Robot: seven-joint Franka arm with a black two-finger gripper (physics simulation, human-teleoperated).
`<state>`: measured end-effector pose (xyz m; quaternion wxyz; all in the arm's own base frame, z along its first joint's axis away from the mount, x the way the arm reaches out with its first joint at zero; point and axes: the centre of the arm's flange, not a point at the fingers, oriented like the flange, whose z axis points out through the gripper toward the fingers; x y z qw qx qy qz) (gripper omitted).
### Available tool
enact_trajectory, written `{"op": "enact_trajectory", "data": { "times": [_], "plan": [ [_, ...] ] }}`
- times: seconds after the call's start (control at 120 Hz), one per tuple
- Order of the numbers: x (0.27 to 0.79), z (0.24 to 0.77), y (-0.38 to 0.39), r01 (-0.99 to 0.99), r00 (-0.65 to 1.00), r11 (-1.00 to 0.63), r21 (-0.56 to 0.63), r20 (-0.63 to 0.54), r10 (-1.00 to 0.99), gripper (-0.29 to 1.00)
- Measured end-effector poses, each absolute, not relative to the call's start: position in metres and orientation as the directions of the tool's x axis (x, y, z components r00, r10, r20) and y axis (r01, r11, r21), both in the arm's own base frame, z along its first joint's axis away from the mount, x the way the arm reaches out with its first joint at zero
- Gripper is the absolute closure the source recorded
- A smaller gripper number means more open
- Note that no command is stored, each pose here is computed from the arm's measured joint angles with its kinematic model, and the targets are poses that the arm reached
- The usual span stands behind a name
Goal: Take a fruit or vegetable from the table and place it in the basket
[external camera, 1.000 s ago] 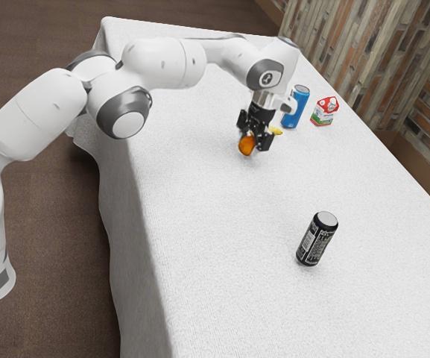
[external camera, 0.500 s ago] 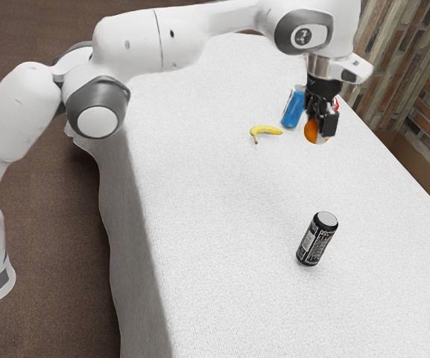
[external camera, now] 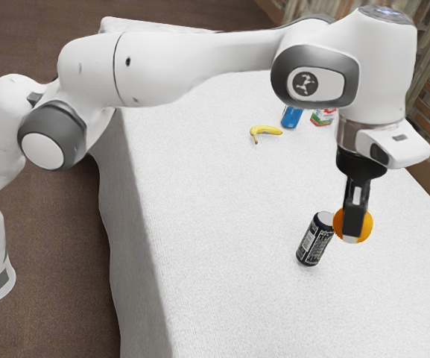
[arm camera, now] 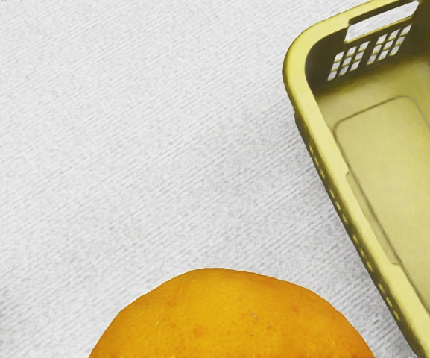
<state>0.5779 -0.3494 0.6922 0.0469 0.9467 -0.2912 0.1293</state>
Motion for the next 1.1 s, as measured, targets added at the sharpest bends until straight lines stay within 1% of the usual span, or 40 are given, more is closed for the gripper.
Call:
{"op": "enact_trajectory", "data": {
  "times": [0.233,0.333,0.575,0.825,0.842,0.867,0.9,0.95,1.017,1.1],
  "plan": [
    [0.54,0.643,-0.449,-0.685,0.715,-0.727,0.035,0.225,-0.662,0.39],
    [0.537,0.624,-0.478,-0.709,0.69,-0.704,0.027,0.229,-0.686,0.39],
    [0.532,0.599,-0.519,-0.743,0.649,-0.669,0.011,0.257,-0.716,0.39],
    [0.527,0.576,-0.54,-0.767,0.625,-0.64,0.036,0.266,-0.734,0.39],
    [0.527,0.576,-0.541,-0.768,0.624,-0.64,0.036,0.266,-0.734,0.38],
    [0.525,0.578,-0.542,-0.77,0.621,-0.637,0.036,0.269,-0.736,0.31],
    [0.522,0.58,-0.544,-0.773,0.617,-0.633,0.035,0.274,-0.738,0.24],
    [0.521,0.582,-0.545,-0.775,0.614,-0.632,0.032,0.276,-0.739,0.17],
    [0.52,0.583,-0.545,-0.776,0.612,-0.63,0.031,0.278,-0.74,0.11],
    [0.519,0.584,-0.545,-0.777,0.611,-0.629,0.03,0.279,-0.741,0.06]
  ]
}}
